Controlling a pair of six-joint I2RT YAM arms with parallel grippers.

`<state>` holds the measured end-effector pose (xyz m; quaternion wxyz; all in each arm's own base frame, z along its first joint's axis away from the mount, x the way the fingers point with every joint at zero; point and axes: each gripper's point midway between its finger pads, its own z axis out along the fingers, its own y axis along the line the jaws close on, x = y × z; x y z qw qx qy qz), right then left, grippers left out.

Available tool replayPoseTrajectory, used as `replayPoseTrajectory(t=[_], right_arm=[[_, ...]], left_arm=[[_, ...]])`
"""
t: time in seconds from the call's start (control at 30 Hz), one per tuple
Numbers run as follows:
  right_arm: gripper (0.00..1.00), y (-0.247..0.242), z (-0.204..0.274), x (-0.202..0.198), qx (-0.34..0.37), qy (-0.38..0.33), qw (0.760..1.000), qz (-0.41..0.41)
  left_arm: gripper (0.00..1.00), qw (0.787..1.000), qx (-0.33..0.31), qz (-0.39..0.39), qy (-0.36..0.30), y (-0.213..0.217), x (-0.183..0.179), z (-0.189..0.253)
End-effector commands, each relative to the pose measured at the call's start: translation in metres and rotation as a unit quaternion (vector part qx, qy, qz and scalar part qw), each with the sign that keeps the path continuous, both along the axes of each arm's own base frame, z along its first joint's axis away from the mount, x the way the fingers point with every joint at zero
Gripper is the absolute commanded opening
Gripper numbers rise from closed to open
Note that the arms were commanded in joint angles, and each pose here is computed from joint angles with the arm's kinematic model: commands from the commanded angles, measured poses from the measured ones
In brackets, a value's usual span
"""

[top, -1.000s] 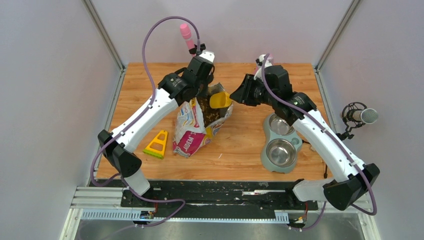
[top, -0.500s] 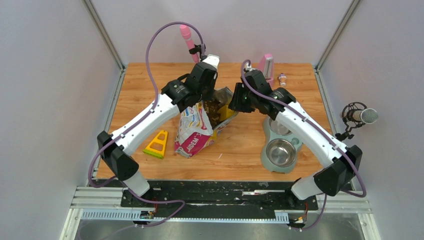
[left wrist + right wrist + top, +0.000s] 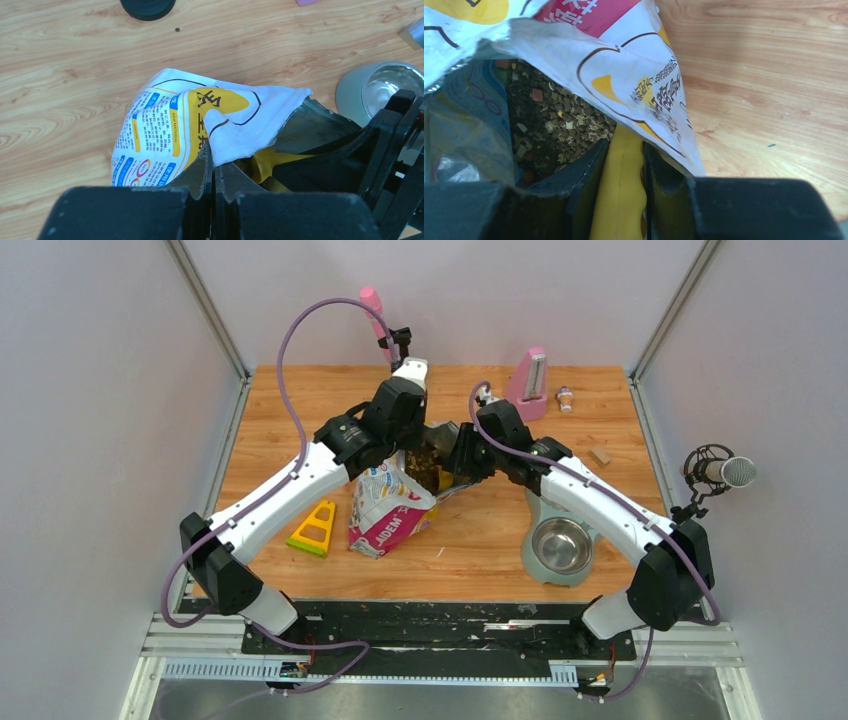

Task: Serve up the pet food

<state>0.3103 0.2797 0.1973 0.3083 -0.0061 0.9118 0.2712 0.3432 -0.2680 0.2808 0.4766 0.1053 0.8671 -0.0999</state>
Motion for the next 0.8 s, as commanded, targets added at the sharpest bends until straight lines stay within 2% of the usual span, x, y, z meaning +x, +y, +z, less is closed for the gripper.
replayPoseTrajectory(t=[0.0,0.1,0.3,0.77], right_arm=[[0.0,0.029,0.013,-0.018,0.118,0.005,0.992,0.036],[0.0,0.033,0.035,-0.024,0.198,-0.008,0.979,0.049],[0.0,0.026,0.06,-0.039,0.287,-0.023,0.957,0.049],[0.0,-0.005,0.08,-0.05,0.357,-0.055,0.932,-0.011]], left_arm=[[0.0,0.996,-0.071,0.011,-0.054,0.012,-0.015,0.053],[0.0,0.996,-0.065,0.022,-0.056,0.022,-0.018,0.051],[0.0,0.995,-0.059,0.035,-0.066,0.039,-0.027,0.053],[0.0,0.994,-0.047,0.063,-0.076,0.061,-0.034,0.049]])
